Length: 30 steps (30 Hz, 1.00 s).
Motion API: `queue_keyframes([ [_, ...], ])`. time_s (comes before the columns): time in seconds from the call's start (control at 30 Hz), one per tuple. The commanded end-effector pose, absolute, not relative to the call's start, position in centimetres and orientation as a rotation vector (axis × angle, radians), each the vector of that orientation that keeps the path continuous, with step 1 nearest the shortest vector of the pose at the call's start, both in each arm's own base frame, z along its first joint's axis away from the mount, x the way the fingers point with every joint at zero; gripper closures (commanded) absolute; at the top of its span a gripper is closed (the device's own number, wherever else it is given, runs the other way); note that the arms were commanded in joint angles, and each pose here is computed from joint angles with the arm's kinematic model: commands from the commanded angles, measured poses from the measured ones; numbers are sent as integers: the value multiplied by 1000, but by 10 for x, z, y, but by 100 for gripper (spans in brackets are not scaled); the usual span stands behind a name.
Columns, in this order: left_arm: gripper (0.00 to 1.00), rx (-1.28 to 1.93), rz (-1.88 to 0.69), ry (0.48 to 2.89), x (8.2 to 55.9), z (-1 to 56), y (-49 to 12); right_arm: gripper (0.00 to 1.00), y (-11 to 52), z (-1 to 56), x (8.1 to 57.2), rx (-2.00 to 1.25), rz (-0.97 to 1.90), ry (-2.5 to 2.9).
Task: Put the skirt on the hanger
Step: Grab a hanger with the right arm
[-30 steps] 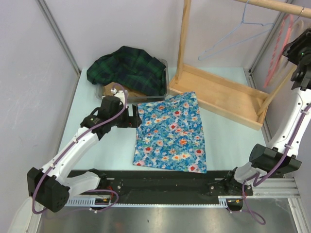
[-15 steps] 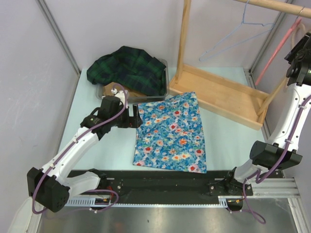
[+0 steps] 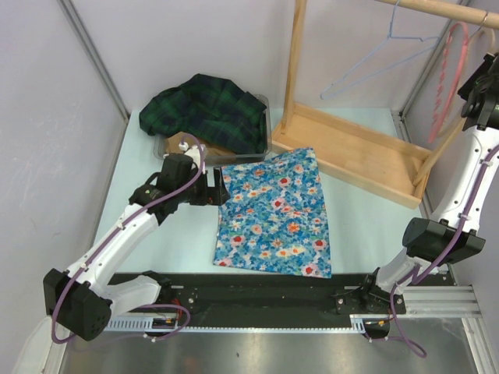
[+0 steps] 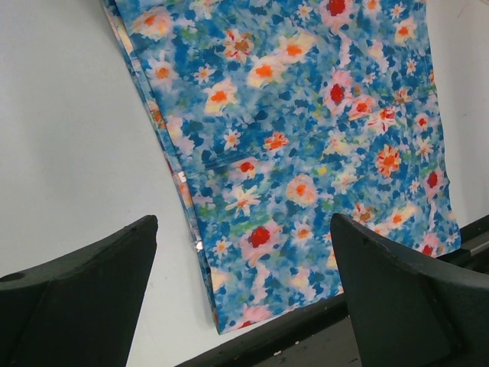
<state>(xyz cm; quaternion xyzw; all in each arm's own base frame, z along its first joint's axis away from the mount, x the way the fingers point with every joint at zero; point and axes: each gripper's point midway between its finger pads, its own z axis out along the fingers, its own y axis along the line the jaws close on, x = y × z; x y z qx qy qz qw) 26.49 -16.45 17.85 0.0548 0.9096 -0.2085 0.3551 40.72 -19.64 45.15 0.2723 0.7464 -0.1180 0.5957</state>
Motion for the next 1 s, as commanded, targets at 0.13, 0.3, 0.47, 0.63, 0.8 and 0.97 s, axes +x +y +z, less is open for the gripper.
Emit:
queue_keyframes([
  [0.13, 1, 146, -568, 2317, 265, 187, -167, 100, -197, 513, 376, 645, -288, 1559],
  [0.3, 1, 156, -572, 2310, 263, 190, -167, 100, -188, 547, 356, 632, -287, 1470],
  [0.47, 1, 165, -560, 2295, 265, 197, -165, 100, -177, 568, 339, 615, -272, 1408],
  [0.63, 1, 168, -562, 2294, 263, 196, -165, 100, -159, 574, 317, 602, -234, 1393],
  [0.8, 1, 158, -554, 2296, 263, 196, -164, 100, -125, 499, 317, 631, -192, 1560],
  [0.97, 1, 140, -555, 2288, 261, 201, -162, 100, -83, 450, 279, 683, -104, 1626],
])
